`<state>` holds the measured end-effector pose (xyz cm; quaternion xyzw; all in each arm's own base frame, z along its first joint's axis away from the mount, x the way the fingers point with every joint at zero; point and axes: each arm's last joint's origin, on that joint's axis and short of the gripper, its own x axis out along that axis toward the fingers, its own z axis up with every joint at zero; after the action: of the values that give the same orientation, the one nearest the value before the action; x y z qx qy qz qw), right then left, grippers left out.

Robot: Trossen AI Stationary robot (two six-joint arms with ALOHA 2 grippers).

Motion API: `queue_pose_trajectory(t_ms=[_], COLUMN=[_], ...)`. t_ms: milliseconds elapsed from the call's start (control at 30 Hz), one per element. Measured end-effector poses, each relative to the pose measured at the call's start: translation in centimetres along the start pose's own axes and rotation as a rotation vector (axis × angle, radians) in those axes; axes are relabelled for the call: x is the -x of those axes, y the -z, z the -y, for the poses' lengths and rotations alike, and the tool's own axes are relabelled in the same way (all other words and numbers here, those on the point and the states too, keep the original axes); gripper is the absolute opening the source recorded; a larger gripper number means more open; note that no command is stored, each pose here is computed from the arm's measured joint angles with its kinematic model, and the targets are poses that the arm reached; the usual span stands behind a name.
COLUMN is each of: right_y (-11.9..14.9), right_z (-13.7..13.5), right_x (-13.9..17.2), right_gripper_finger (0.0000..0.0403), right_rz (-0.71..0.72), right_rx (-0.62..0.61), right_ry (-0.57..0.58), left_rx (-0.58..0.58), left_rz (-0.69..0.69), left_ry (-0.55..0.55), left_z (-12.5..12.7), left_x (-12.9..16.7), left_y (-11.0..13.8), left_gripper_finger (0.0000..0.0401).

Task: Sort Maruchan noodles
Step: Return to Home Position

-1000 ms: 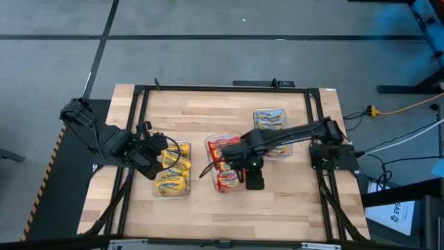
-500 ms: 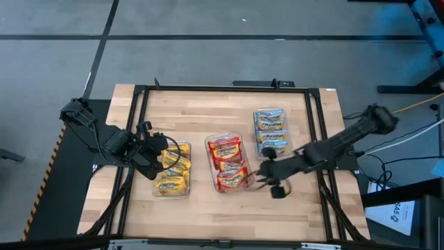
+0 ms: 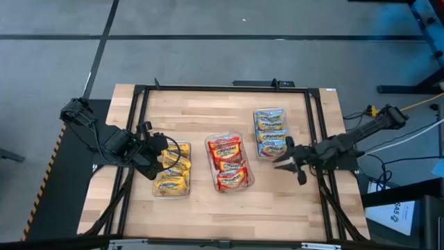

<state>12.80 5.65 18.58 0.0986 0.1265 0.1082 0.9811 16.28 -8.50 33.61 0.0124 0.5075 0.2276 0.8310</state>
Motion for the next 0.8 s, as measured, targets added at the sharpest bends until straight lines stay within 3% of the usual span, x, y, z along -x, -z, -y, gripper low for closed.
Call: queue_pose_trajectory(t_ms=[200, 433, 800], right_y=[0.5, 1.7, 0.2], right_z=[1.3, 3.7, 5.3], right_x=[1.7, 2.7, 4.3], right_gripper_finger=[0.0111, 0.0111, 0.0111], right_rz=[0.155, 0.209, 0.402], right_rx=[0.149, 0.159, 0.172], right_ry=[-0.045, -0.125, 0.184], left_rx=[0.000, 0.000, 0.003], left_rz=[0.000, 0.000, 0.003], left_ry=[0.000, 0.000, 0.004], left_z=[0.0, 0.0, 0.0], left_x=[0.0, 0.0, 0.0], left_y=[0.0, 0.0, 0.0], left_gripper_finger=[0.0002, 0.0002, 0.0002])
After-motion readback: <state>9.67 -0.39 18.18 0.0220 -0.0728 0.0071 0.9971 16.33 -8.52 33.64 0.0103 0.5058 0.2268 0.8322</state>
